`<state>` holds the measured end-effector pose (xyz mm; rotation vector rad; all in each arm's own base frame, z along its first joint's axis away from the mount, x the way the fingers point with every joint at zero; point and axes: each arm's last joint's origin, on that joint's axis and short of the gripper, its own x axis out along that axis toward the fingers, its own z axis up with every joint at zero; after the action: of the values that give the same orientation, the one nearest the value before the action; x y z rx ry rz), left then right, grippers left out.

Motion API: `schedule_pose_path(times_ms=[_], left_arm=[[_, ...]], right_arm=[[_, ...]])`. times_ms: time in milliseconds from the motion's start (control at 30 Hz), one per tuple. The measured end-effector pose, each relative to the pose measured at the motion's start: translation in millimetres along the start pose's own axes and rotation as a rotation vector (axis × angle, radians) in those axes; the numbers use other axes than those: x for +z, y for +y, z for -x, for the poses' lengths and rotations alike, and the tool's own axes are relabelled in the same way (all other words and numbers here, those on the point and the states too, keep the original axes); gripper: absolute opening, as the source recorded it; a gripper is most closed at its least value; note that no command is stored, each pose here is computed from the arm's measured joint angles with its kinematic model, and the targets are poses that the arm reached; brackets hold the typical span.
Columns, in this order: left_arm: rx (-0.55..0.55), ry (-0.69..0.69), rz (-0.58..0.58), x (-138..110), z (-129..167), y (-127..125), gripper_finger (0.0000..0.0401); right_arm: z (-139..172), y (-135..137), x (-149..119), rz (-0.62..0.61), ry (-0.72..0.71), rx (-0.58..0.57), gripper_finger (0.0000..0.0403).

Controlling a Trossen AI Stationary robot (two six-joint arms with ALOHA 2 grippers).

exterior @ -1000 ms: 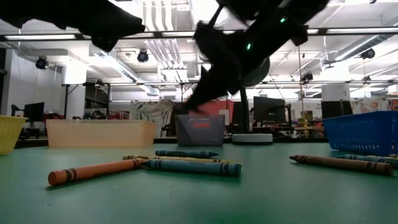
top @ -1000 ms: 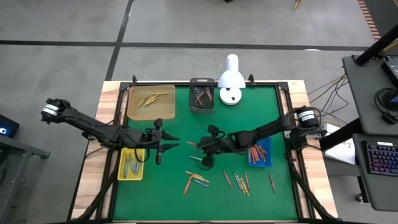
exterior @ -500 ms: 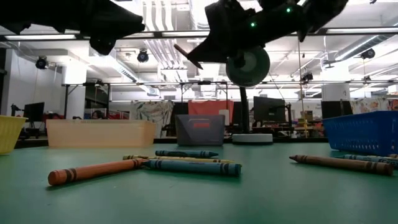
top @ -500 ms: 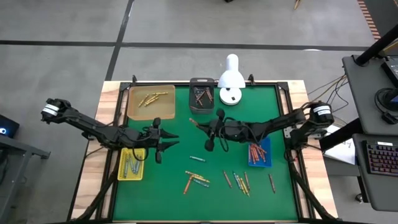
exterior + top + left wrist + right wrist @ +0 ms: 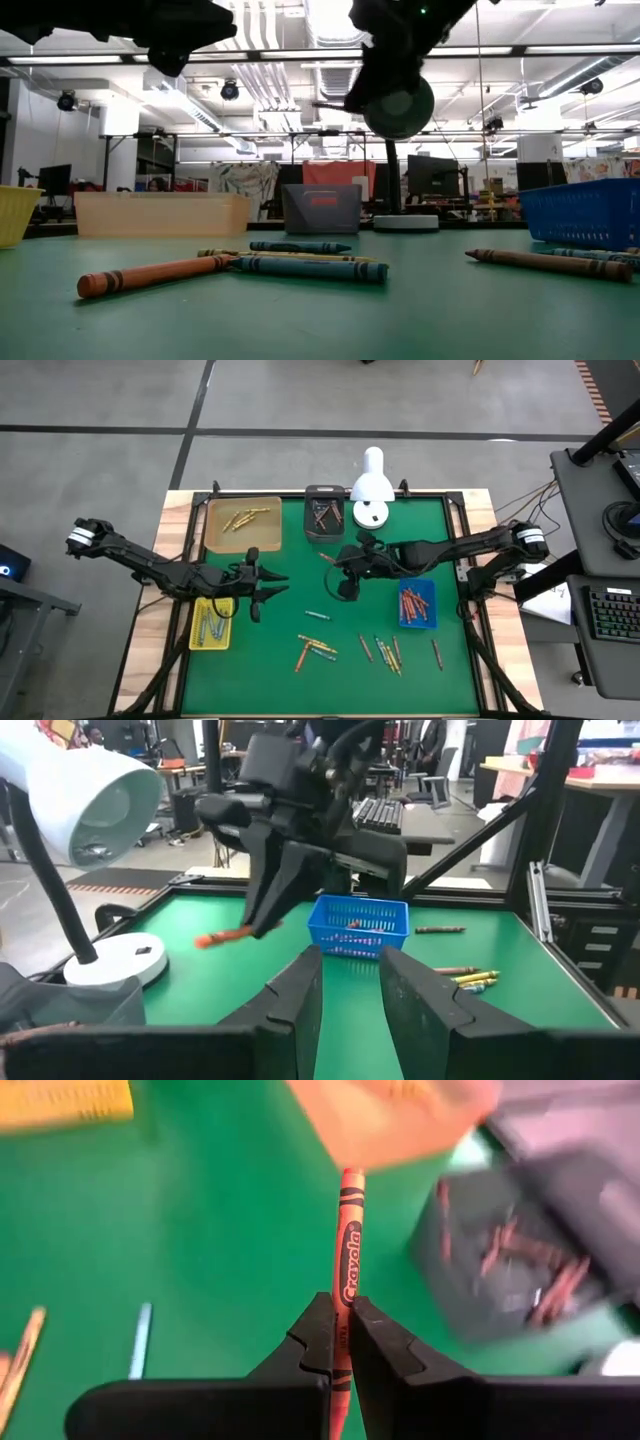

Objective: Sort crayons
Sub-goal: Put the orange crayon into the blue bin

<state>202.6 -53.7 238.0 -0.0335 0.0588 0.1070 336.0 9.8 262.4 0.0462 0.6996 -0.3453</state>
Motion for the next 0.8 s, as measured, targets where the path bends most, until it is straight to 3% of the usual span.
schedule_pose_path(times_ms=[333, 800], left_arm=[[0.016, -0.001, -0.014, 0.1, 0.0, 0.4, 0.0087], [0.016, -0.002, -0.014, 0.2, 0.0, 0.4, 0.0087]], right_arm=[[23.5, 1.5, -25.6, -0.079, 0.454, 0.042, 0.0012], [69.7, 9.6, -74.6, -0.262, 0.967, -0.154, 0.0012]])
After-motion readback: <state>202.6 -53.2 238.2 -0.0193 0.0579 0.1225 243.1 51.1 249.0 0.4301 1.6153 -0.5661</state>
